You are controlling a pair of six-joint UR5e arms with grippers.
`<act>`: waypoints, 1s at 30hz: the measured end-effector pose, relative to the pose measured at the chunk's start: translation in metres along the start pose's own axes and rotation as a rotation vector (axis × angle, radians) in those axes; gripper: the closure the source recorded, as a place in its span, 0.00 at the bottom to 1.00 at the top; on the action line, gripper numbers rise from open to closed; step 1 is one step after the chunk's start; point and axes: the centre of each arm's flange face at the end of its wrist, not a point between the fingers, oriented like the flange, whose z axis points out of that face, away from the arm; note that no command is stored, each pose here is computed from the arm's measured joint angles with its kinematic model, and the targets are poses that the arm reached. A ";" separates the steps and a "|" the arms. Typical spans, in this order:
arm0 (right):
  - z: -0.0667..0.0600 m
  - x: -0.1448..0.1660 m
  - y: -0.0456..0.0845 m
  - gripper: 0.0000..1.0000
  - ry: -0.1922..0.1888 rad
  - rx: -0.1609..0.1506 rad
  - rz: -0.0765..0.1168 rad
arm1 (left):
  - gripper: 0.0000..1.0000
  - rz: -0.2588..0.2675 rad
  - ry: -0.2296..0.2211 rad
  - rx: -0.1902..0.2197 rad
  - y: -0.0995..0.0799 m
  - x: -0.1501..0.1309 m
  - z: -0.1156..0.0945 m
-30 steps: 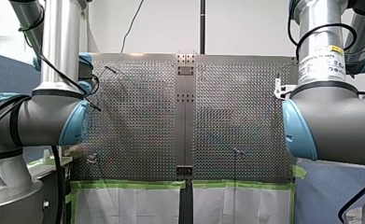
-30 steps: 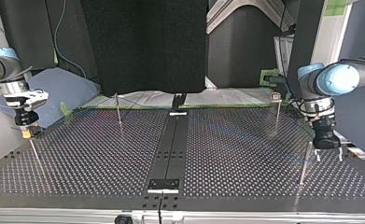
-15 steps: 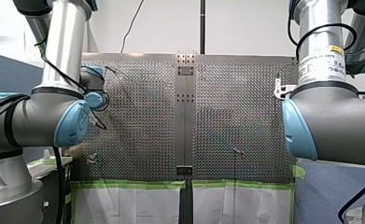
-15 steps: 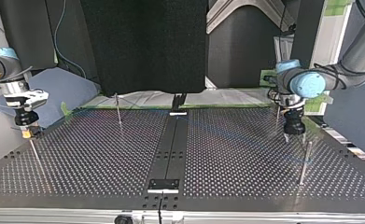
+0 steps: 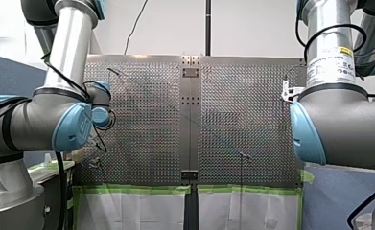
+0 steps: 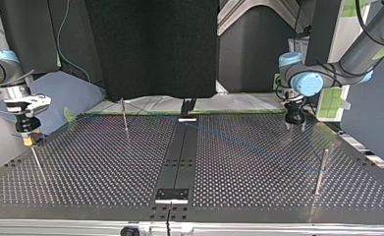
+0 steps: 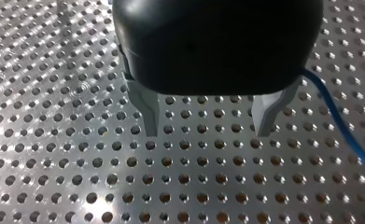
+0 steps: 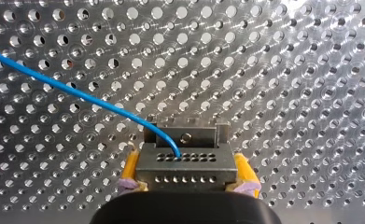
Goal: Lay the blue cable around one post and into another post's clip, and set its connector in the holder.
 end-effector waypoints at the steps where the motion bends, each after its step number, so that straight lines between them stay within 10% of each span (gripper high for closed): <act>1: 0.000 0.000 0.000 1.00 0.000 0.000 0.000 | 0.00 0.011 -0.001 -0.004 0.001 0.000 -0.001; 16: 0.000 0.000 0.000 1.00 0.000 0.000 0.000 | 0.00 0.146 0.051 -0.046 0.033 0.028 0.005; 30: 0.000 0.000 0.000 1.00 0.000 0.000 0.000 | 0.00 0.153 0.059 -0.068 0.039 0.031 0.005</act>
